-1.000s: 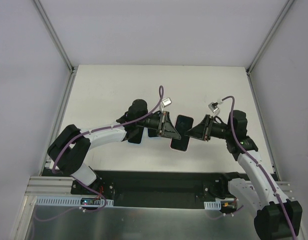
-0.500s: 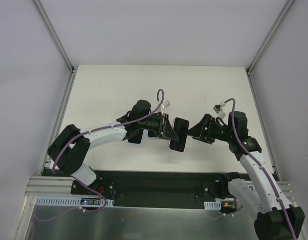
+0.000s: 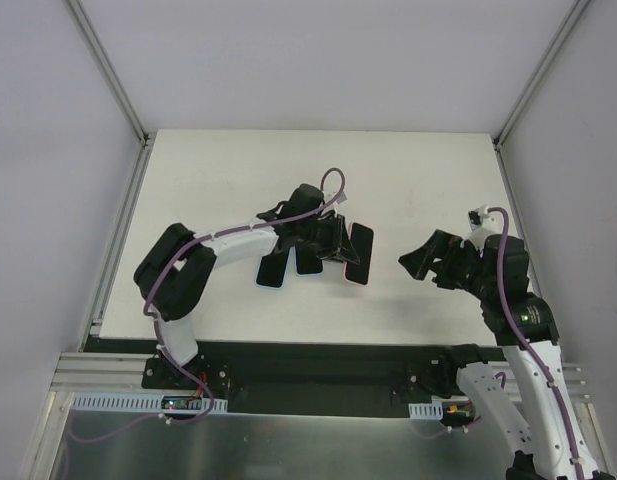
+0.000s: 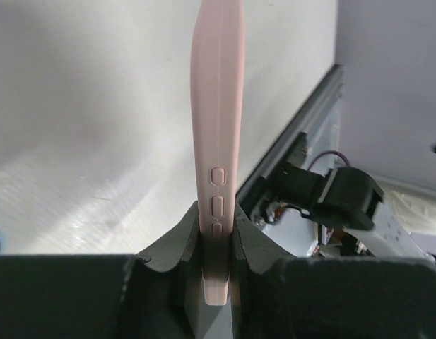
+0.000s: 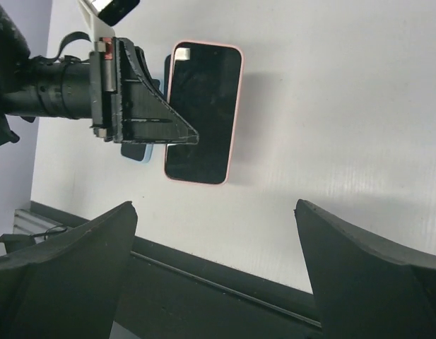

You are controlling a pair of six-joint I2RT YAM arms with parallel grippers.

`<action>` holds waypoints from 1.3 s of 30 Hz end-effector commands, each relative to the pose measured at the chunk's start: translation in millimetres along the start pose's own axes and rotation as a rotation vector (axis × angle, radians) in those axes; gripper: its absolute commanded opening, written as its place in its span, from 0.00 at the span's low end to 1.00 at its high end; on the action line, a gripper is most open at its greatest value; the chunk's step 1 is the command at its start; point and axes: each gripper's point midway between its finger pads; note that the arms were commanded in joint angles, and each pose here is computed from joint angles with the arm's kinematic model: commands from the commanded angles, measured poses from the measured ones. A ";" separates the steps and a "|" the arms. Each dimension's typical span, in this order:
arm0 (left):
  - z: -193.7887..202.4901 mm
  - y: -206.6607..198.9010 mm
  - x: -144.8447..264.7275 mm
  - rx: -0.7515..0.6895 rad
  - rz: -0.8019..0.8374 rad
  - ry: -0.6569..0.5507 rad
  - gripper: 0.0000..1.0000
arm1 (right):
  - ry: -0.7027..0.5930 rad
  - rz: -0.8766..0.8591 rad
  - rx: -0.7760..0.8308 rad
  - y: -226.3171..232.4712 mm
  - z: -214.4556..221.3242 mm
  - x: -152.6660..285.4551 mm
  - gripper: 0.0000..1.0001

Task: Put the phone into the phone case

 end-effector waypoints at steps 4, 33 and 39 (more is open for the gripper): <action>-21.3 44.0 -29.3 0.014 -0.100 0.000 0.00 | -0.099 0.121 0.064 -15.8 -14.6 24.9 0.96; -29.0 2.6 33.7 -0.123 -0.057 0.020 0.95 | 0.068 0.074 0.044 -20.2 27.3 26.0 0.96; -28.8 -49.4 94.4 -0.295 -0.049 -0.073 0.99 | -0.025 0.044 0.062 -9.2 17.7 50.2 0.96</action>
Point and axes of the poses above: each gripper's point midway between its finger pads, its own x axis back along the fingers, its own y axis along the line the jaws close on, z = x × y, and after that the axes turned 14 degrees about -x, right-handed
